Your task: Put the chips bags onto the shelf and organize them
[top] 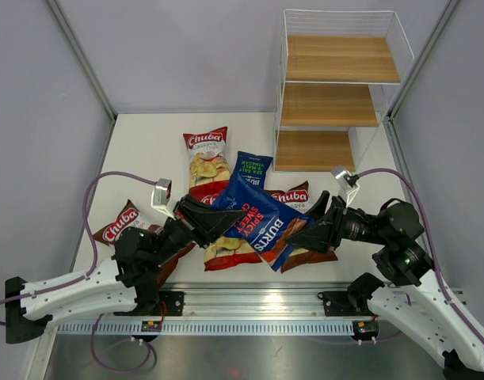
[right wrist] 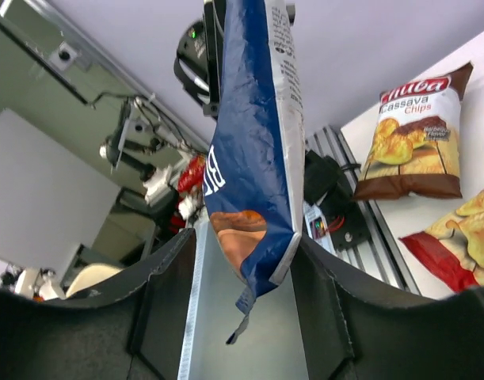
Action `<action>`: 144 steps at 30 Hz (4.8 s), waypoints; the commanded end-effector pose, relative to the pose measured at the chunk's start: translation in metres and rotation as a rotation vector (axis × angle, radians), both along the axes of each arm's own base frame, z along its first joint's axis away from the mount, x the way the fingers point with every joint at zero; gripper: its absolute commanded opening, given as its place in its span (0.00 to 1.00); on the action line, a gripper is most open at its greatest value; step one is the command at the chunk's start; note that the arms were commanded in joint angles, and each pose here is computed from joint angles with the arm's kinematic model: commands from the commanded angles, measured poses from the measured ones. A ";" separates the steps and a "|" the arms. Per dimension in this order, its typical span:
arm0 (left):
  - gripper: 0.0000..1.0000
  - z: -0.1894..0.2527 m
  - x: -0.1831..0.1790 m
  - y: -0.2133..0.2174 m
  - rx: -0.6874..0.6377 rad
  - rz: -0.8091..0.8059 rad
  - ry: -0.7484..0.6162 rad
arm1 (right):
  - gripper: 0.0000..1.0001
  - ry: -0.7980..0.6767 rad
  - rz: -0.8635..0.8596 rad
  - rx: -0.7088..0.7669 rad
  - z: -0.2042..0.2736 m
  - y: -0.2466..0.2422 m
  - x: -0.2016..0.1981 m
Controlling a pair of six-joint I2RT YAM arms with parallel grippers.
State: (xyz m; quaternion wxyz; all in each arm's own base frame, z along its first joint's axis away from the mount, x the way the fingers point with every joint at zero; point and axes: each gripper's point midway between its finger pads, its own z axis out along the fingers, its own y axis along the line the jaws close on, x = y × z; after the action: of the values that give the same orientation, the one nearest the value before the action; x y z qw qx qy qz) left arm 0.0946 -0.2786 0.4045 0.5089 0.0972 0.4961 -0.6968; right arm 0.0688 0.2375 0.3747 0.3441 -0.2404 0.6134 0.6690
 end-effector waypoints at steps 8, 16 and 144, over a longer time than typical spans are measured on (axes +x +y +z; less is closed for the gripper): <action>0.04 0.022 0.018 0.000 -0.091 0.067 0.069 | 0.49 0.065 -0.134 0.132 0.008 0.001 0.027; 0.10 0.031 0.017 0.003 -0.034 0.088 0.046 | 0.17 0.043 -0.179 0.105 0.008 -0.005 0.027; 0.99 -0.196 0.332 -0.020 1.111 0.442 0.497 | 0.99 0.004 -0.764 -0.213 0.004 -0.101 0.074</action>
State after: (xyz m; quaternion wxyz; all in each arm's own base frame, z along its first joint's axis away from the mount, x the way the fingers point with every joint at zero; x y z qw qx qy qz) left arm 0.3996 -0.2998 0.2067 0.3808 0.0766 0.8943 -0.2220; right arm 0.1622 0.1238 0.3755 0.5558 0.0112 0.7343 0.3895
